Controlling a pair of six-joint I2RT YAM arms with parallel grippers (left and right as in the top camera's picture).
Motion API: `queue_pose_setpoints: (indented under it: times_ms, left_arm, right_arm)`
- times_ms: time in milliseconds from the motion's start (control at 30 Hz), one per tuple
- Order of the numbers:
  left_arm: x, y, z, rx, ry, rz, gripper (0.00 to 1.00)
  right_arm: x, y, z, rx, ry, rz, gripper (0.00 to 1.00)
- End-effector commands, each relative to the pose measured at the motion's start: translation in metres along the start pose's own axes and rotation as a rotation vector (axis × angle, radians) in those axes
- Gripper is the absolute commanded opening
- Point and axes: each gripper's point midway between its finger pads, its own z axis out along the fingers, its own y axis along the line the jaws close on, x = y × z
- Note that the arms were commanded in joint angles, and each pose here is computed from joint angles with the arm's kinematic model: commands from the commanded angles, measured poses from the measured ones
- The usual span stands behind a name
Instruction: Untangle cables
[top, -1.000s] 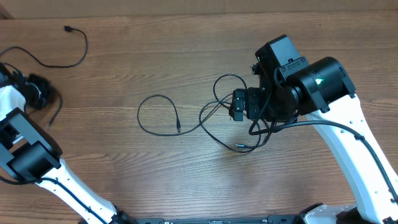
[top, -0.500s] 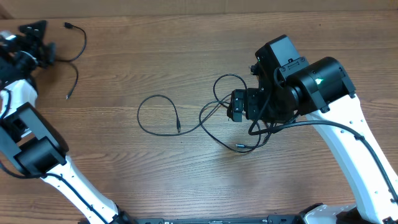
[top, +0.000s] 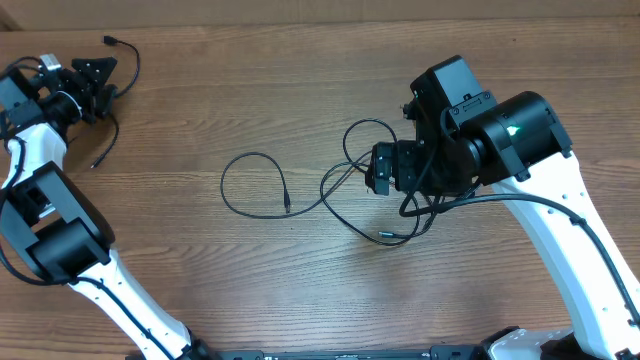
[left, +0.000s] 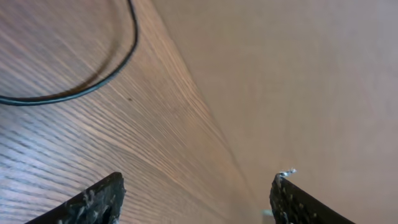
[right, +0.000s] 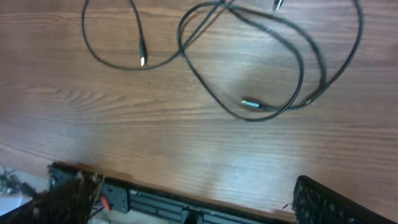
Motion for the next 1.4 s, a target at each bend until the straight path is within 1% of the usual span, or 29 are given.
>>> queue_pose_setpoints:
  times_ms: [0,67,133,200,233,267,300,367,433,500,600,633,733,833,867,933,1000,1167,1233,1267,1367]
  left_arm:
    - [0.008,-0.064,-0.024,0.069,0.019,0.207,0.75]
    - [0.017,-0.076,-0.029,0.011,0.016,0.279,0.76]
    - [0.03,-0.082,-0.033,-0.114,0.009,0.364,0.78]
    - [0.049,-0.085,-0.035,-0.273,0.022,0.457,0.82]
    - [0.064,-0.087,-0.035,-0.353,0.045,0.501,0.87]
    - [0.079,-0.089,-0.034,-0.408,0.075,0.533,0.96]
    - [0.1,-0.093,-0.031,-0.451,0.125,0.571,1.0]
    - [0.148,-0.104,-0.019,-0.452,0.255,0.632,1.0]
    - [0.197,-0.111,-0.005,-0.444,0.379,0.652,1.0]
    - [0.249,-0.112,0.008,-0.447,0.515,0.671,1.0]
    - [0.319,-0.11,0.024,-0.448,0.69,0.713,1.0]
    - [0.34,-0.109,0.027,-0.442,0.744,0.745,1.0]
    - [0.397,-0.103,0.036,-0.428,0.887,0.855,1.0]
    - [0.435,-0.094,0.042,-0.456,0.959,0.923,1.0]
    - [0.446,-0.09,0.044,-0.47,0.977,0.946,1.0]
    - [0.462,-0.079,0.049,-0.511,1.001,0.994,0.84]
    - [0.473,-0.066,0.052,-0.574,1.01,1.033,0.76]
    - [0.491,-0.038,0.055,-0.667,1.057,1.088,0.7]
    - [0.492,-0.032,0.054,-0.68,1.072,1.081,0.6]
    - [0.493,-0.029,0.055,-0.684,1.079,1.077,0.59]
    - [0.493,-0.03,0.056,-0.681,1.073,1.08,0.61]
  right_arm:
    - [-0.009,-0.002,-0.001,0.02,-0.04,0.0,1.0]
    - [-0.014,0.0,-0.001,0.011,-0.057,-0.003,1.0]
    - [-0.017,0.001,-0.001,0.006,-0.07,-0.005,1.0]
    - [-0.021,-0.004,-0.002,0.02,-0.086,0.057,1.0]
    - [-0.023,-0.009,-0.003,0.03,-0.093,0.101,1.0]
    - [-0.026,-0.014,-0.004,0.036,-0.101,0.149,1.0]
    - [-0.029,-0.019,-0.005,0.038,-0.106,0.186,1.0]
    - [-0.035,-0.032,-0.008,0.047,-0.119,0.239,1.0]
    - [-0.039,-0.049,-0.011,0.064,-0.125,0.294,1.0]
    - [-0.041,-0.073,-0.016,0.092,-0.126,0.364,1.0]
    - [-0.039,-0.12,-0.026,0.188,-0.139,0.484,1.0]
    - [-0.037,-0.135,-0.03,0.221,-0.14,0.523,1.0]
    - [-0.026,-0.159,-0.037,0.258,-0.112,0.609,1.0]
    - [-0.018,-0.175,-0.041,0.275,-0.096,0.668,1.0]
    - [-0.019,-0.178,-0.042,0.275,-0.101,0.679,1.0]
    - [-0.02,-0.182,-0.044,0.275,-0.111,0.694,1.0]
    - [-0.022,-0.183,-0.044,0.274,-0.119,0.694,1.0]
    - [-0.023,-0.183,-0.044,0.273,-0.121,0.693,1.0]
    - [-0.023,-0.183,-0.044,0.273,-0.121,0.693,1.0]
    - [-0.023,-0.183,-0.044,0.273,-0.121,0.693,1.0]
    - [-0.023,-0.183,-0.044,0.273,-0.121,0.693,1.0]
